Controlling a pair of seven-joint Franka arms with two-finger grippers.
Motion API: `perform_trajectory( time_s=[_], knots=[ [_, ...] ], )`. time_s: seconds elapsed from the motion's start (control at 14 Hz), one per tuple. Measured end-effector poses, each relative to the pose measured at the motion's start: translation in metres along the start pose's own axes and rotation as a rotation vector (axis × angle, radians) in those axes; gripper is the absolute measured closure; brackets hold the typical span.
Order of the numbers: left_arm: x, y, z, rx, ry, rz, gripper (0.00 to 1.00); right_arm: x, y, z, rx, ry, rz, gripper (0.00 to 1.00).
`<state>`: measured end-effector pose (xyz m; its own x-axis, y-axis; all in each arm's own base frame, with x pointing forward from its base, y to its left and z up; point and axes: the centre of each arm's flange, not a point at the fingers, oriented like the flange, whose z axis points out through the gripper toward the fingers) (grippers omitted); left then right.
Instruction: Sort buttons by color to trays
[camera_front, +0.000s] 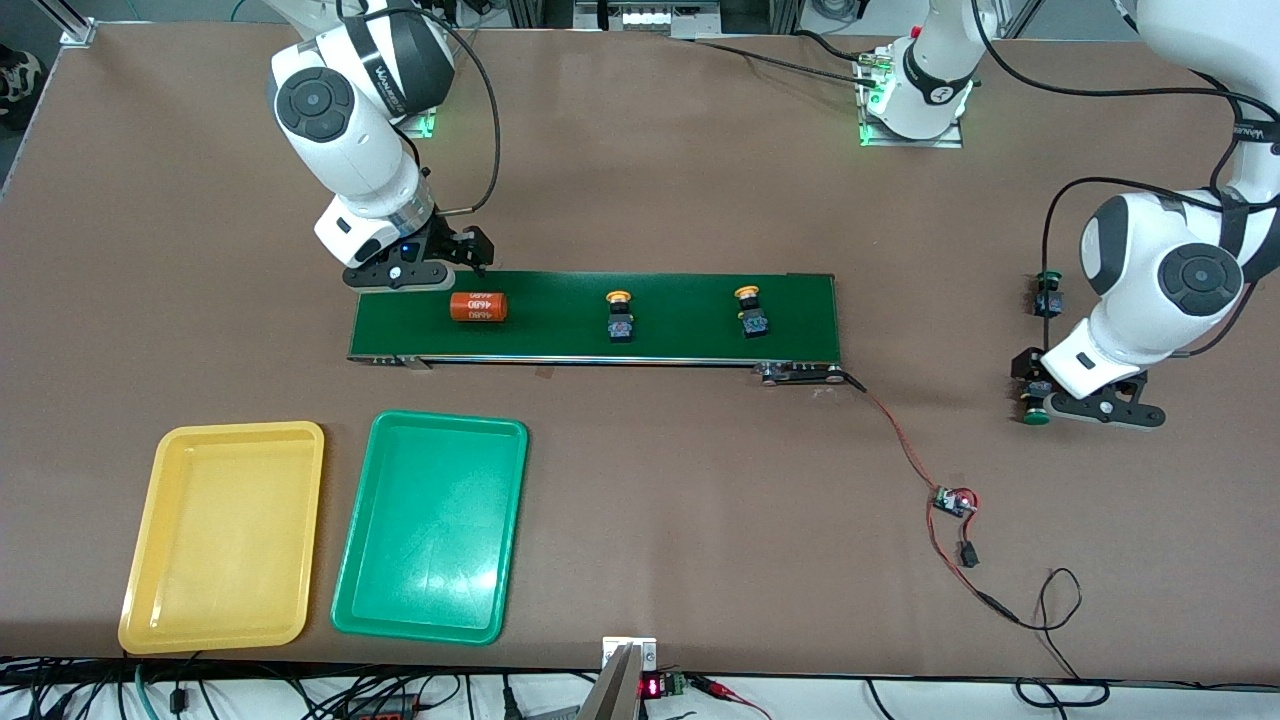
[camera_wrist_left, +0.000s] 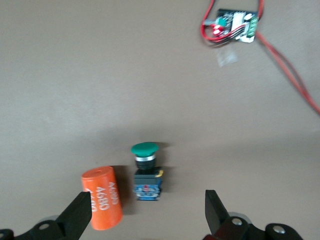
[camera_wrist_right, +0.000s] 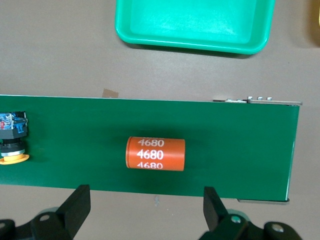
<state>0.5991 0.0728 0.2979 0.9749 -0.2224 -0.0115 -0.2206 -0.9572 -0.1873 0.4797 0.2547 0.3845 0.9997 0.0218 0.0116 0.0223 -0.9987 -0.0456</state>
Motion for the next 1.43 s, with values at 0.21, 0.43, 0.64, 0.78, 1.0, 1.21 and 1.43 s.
perform_trajectory(
  time_s=[0.21,0.43,0.64,0.78,1.0,1.21,1.43],
  knots=[
    [-0.012,-0.037,0.02,0.014,-0.004,0.023,0.0,-0.002,-0.008,0.012,0.004,-0.015,-0.012,0.0],
    [-0.028,-0.065,0.056,0.018,-0.034,0.0,0.0,-0.006,-0.016,0.026,0.005,-0.041,-0.029,0.0],
    [-0.036,-0.076,0.084,0.028,-0.049,-0.017,0.0,-0.009,-0.031,0.044,0.021,-0.045,-0.031,0.0],
    [-0.038,-0.078,0.1,0.031,-0.049,-0.019,0.0,-0.012,-0.044,0.059,0.037,-0.046,-0.033,0.0],
    [-0.043,-0.077,0.123,0.026,-0.068,-0.019,0.0,-0.013,-0.046,0.074,0.038,-0.067,-0.018,0.0],
    [-0.048,-0.079,0.134,0.022,-0.081,-0.023,0.27,-0.014,-0.047,0.08,0.022,-0.071,-0.005,0.0],
    [-0.047,-0.081,0.132,0.024,-0.077,-0.023,0.49,-0.01,-0.04,0.086,-0.001,-0.068,-0.008,0.0]
  ],
)
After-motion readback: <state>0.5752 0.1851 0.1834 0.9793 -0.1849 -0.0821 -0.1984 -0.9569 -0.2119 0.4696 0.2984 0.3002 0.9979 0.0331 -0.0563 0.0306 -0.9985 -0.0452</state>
